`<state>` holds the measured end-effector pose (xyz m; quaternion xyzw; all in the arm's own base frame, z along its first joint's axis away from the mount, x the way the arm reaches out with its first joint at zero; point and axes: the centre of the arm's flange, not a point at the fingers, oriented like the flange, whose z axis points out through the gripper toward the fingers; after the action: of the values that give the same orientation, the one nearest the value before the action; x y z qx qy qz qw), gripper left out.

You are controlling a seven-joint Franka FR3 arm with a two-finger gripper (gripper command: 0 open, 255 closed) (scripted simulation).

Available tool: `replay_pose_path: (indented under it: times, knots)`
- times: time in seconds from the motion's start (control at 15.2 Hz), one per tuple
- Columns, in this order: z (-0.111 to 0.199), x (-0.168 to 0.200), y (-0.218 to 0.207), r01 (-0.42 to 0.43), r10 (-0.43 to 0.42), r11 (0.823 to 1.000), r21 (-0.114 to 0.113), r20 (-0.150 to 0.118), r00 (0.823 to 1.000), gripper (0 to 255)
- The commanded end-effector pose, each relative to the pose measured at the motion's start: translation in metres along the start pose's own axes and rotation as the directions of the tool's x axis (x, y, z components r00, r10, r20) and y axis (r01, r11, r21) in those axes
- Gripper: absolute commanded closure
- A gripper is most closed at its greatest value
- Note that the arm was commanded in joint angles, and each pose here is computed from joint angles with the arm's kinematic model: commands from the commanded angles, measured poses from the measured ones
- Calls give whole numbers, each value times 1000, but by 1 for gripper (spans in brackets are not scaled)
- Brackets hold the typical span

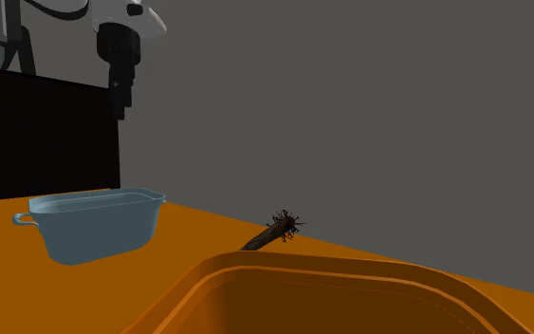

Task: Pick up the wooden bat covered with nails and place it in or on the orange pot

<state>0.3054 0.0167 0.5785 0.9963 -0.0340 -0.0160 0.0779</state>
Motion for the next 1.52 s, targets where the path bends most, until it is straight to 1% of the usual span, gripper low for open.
replay_pose_path:
  times: [0.0,0.73,1.45]
  knots:
    - [0,0,0,0,0,1000,0,0,1000,0]
    - [109,83,29,68,-60,994,83,-92,994,0]
    - [211,177,44,142,-112,977,159,-188,976,0]
